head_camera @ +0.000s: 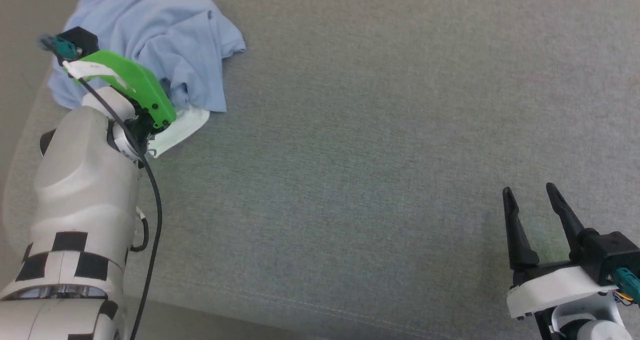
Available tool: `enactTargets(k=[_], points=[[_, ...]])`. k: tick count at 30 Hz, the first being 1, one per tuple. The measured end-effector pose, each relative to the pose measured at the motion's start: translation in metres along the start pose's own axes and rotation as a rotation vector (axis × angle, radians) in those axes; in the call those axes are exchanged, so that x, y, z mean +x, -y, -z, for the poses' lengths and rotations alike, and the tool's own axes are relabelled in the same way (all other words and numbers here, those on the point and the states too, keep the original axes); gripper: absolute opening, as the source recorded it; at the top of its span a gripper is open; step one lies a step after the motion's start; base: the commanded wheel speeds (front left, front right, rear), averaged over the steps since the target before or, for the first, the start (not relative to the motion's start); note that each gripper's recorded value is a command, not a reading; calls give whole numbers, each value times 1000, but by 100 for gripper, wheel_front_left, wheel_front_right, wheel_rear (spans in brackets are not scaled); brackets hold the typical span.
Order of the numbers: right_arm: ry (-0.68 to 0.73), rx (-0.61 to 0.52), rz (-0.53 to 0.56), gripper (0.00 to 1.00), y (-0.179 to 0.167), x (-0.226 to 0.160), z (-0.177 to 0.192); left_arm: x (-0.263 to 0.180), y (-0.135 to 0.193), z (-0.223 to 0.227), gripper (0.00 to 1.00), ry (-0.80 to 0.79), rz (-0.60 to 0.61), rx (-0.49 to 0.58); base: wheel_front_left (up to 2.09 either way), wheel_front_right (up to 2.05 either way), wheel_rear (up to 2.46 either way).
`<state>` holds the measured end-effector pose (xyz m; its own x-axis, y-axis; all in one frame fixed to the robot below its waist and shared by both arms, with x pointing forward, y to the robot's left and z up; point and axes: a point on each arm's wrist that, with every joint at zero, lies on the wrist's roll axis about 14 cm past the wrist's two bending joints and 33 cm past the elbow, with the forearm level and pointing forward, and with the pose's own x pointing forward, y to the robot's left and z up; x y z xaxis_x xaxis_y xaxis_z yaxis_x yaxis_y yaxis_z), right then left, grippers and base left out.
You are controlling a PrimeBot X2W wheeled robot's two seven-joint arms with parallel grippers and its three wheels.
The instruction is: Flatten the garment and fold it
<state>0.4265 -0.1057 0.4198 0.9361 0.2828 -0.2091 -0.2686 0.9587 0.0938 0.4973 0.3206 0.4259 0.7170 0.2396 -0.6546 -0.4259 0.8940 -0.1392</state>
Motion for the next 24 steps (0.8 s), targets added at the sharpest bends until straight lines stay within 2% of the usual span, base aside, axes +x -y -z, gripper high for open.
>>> enactTargets(k=[4, 10, 11, 12, 19, 24], points=[[-32, 6, 21, 100, 8, 0, 12, 14, -1, 37, 100, -172, -46, 29, 0, 0, 0], [-55, 13, 20, 100, 8, 3, 21, 21, 1, 52, 100, -245, -62, 20, 0, 0, 0], [-56, 13, 18, 100, 8, 4, 21, 20, 2, 52, 17, -240, -57, 6, 0, 0, 0], [-56, 14, 14, 100, 6, 4, 21, 20, 1, 50, 0, -227, -58, 3, 0, 0, 0], [-47, 14, -16, 100, -4, 5, 17, 10, 4, 8, 0, 2, -21, -50, 0, 0, 0], [-25, 28, -44, 100, -16, 2, 10, -20, 8, -65, 0, 287, 41, -65, 0, 0, 0]])
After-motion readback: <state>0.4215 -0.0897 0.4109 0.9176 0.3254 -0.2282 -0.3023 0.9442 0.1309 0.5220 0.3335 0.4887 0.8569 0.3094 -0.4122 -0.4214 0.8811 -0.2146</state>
